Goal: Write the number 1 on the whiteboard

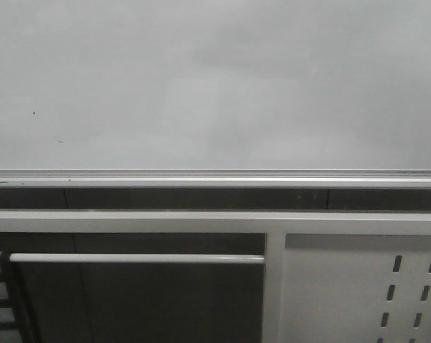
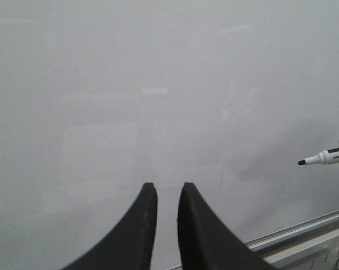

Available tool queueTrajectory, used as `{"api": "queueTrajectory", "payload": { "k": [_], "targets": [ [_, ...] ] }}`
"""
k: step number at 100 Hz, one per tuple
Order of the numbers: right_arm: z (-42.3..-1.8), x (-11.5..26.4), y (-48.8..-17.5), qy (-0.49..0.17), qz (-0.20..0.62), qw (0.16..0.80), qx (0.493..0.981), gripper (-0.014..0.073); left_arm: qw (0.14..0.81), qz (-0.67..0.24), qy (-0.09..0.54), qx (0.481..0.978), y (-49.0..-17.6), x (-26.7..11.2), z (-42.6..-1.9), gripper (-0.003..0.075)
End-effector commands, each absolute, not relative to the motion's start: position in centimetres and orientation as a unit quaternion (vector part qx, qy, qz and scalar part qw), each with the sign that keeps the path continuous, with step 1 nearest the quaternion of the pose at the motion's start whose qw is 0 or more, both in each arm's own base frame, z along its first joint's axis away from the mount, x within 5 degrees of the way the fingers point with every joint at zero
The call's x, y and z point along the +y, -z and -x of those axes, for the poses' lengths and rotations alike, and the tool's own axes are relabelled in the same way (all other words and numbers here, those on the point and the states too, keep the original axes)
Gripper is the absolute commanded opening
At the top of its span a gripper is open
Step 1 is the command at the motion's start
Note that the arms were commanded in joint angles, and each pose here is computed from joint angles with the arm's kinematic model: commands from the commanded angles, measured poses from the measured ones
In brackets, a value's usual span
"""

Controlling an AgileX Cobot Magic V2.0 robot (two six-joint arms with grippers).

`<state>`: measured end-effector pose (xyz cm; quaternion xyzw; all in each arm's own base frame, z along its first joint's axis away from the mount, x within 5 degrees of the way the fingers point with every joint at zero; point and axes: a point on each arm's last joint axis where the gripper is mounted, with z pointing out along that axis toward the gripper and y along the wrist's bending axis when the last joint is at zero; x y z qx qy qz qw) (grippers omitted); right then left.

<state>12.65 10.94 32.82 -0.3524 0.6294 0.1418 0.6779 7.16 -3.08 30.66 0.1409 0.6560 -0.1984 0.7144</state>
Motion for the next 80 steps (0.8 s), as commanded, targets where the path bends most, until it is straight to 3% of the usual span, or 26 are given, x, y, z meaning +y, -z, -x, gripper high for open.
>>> {"api": "queueTrajectory", "payload": {
  "k": [1,24,44,64,80],
  "targets": [
    [-12.5,10.9,-34.4,-0.16,0.329,0.705,0.608,-0.005,0.73,-0.153,0.195,0.637,-31.8,-3.1,-7.1,0.0073],
    [-12.4,10.8,-34.1,-0.16,0.332,0.693,0.619,-0.005,0.73,-0.151,0.193,0.638,-31.8,-3.1,-7.1,0.0073],
    [-11.9,10.5,-35.1,-0.162,0.324,0.724,0.587,-0.005,0.73,-0.151,0.193,0.638,-31.8,-3.1,-7.1,0.0073],
    [-11.6,10.7,-35.4,-0.119,0.373,0.742,0.544,-0.005,0.73,-0.151,0.193,0.638,-31.8,-3.1,-7.1,0.0073],
    [-11.7,10.7,-34.9,-0.11,0.385,0.735,0.548,-0.005,0.73,-0.151,0.193,0.638,-31.8,-3.1,-7.1,0.0073]
  ]
}}
